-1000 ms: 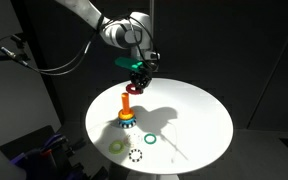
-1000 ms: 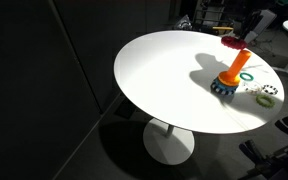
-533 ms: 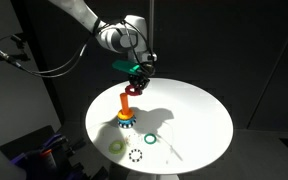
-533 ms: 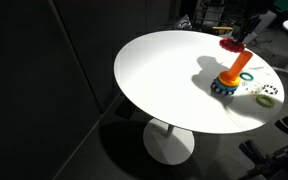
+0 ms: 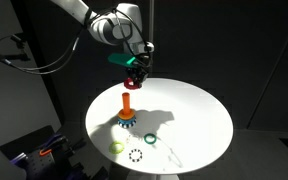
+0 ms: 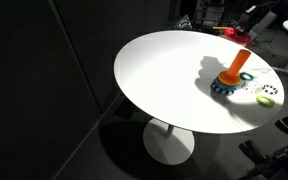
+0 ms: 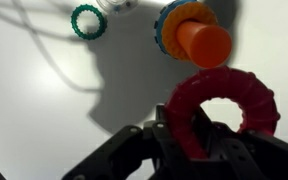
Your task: Put the pink circular object on the orange object
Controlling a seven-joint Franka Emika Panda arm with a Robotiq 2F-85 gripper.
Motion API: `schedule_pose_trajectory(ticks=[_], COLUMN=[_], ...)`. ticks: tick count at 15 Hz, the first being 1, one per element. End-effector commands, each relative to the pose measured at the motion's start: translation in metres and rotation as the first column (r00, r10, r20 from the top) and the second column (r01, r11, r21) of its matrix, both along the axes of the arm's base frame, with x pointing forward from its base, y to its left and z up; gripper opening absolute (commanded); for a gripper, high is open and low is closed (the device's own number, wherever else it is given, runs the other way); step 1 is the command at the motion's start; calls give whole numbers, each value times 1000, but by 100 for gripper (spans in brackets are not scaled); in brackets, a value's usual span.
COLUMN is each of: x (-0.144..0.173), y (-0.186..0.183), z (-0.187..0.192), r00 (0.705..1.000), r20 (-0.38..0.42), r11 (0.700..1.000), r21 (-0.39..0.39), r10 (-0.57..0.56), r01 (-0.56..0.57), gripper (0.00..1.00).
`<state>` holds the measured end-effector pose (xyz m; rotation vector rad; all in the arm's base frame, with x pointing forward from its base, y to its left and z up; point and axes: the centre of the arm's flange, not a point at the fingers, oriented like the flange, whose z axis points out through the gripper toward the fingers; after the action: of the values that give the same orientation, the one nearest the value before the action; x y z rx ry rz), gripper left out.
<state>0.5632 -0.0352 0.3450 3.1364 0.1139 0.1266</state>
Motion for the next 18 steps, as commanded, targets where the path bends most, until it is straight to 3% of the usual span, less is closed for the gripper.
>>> schedule_pose_trajectory(ticks=[1,9,18], x=[-14,-23,-21], y=[-4,-16,-49], z=[24,35,31], r00=[1000,993,993], r20=[-20,-114,-122], r11=[1000,1000,999], r21=[3,16,34], r10=[11,12,4], r01=[-11,-10,1], gripper=[9,10,10])
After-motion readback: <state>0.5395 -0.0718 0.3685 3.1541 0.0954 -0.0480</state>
